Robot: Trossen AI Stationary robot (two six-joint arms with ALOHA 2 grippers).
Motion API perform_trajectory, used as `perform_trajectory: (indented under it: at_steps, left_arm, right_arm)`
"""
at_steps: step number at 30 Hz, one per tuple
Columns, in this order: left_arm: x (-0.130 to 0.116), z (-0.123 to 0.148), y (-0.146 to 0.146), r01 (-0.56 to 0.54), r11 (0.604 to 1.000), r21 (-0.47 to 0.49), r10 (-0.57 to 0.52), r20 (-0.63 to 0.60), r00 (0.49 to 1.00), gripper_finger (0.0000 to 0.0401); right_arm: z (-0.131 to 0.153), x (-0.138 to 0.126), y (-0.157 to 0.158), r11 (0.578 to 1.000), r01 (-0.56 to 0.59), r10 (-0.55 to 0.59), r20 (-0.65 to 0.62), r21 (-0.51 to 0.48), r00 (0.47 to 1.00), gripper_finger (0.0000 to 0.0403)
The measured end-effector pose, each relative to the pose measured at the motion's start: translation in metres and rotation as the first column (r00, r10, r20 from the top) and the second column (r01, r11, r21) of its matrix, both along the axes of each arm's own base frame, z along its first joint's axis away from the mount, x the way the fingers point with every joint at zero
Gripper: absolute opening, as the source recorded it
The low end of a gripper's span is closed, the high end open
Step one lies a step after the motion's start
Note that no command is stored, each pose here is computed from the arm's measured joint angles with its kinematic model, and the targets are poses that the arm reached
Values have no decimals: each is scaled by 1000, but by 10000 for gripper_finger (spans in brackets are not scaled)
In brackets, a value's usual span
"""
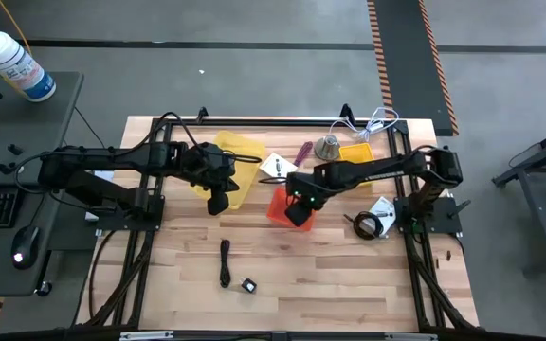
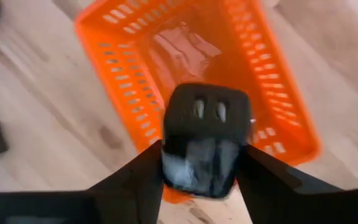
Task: Pick and place items into bin
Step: Put the top black charger adapter into the orange bin, then put the black charger adapter into the orange bin
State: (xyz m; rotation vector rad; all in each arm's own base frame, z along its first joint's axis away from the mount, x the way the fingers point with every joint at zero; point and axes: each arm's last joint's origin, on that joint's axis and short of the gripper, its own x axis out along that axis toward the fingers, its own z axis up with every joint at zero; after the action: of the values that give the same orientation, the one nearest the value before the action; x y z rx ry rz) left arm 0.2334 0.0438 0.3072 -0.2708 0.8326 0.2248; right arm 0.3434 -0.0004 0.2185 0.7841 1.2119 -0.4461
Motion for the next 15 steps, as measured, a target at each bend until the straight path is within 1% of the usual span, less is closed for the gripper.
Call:
perform_trajectory:
  at_steps: [5, 11, 15]
  left_arm:
    - [0, 0, 0, 8, 1000, 7, -8, -1, 1000, 1]
    - [0, 0, 0, 30, 999, 25, -30, -4, 1000, 1]
    - [0, 0, -1, 63, 998, 19, -63, -3, 998, 1]
  right_arm:
    - [1, 2, 2, 1000, 12, -12, 18, 2, 1000, 207]
    - [2, 1, 1, 1000, 29, -29, 20, 6, 999, 215]
    - [20, -7, 10, 1000, 18, -16, 73, -24, 997, 211]
